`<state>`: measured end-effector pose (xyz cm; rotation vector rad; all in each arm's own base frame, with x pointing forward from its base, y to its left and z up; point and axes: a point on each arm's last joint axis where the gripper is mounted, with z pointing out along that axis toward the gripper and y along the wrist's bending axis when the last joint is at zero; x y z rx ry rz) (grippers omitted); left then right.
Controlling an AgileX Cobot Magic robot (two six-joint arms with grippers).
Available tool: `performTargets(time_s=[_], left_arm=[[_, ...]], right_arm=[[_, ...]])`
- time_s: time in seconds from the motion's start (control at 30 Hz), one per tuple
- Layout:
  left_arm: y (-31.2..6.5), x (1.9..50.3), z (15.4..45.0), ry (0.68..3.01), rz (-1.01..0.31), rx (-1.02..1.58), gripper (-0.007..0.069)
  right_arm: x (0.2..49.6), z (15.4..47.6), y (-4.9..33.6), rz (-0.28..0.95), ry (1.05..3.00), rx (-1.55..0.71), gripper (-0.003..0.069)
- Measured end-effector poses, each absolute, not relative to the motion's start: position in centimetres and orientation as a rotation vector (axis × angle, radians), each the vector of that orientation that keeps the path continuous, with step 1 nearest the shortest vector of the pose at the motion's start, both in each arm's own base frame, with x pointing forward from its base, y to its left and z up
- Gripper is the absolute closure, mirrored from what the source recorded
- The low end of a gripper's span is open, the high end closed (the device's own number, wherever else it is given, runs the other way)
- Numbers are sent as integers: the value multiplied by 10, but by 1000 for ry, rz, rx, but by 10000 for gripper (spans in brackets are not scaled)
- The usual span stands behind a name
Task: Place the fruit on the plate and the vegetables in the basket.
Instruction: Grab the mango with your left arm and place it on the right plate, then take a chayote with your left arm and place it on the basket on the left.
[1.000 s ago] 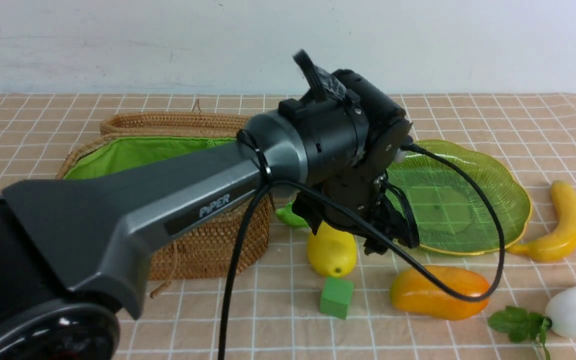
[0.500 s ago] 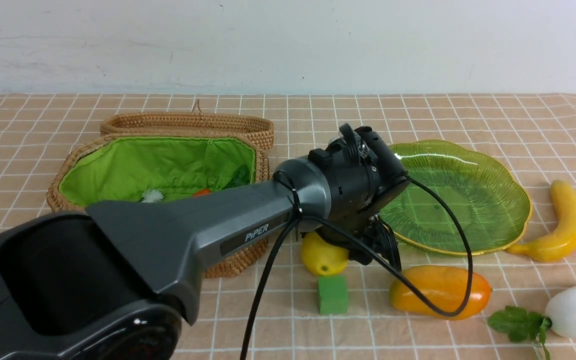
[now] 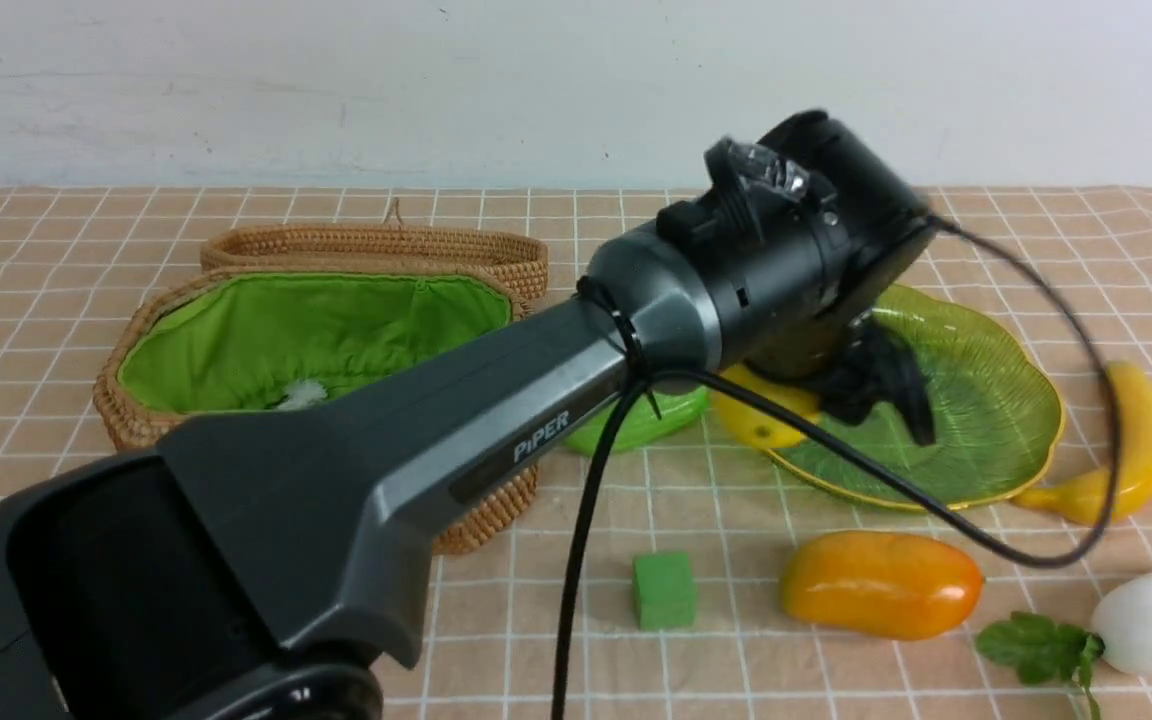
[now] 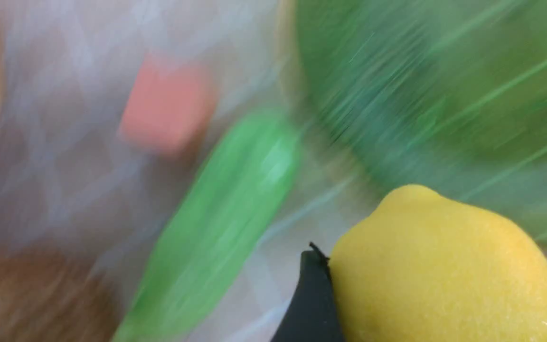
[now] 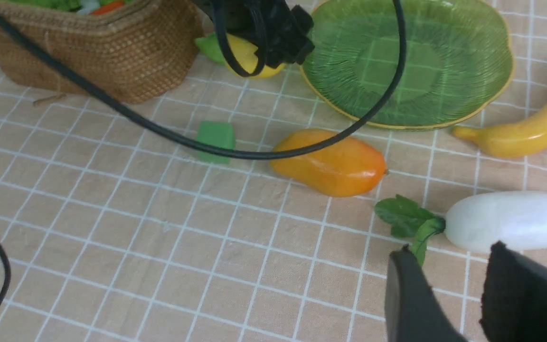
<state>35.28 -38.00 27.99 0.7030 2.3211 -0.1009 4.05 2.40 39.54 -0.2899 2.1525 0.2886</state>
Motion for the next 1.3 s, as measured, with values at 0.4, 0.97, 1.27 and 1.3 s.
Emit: performTargets(time_s=[0.4,0.97,1.27,1.3], left_arm=[[-435,380,193,1996,-344,866,36],[-371,344,313,2258,-111,836,218],[-325,379,270,2364,221,1217,527],[-321,386,261,2376,233,1223,506]], right_arm=[[42,389,24,298,2182,-277,417],[43,390,24,299,2173,-272,419],[43,391,25,313,2157,-270,419],[43,391,26,317,2156,-273,419]])
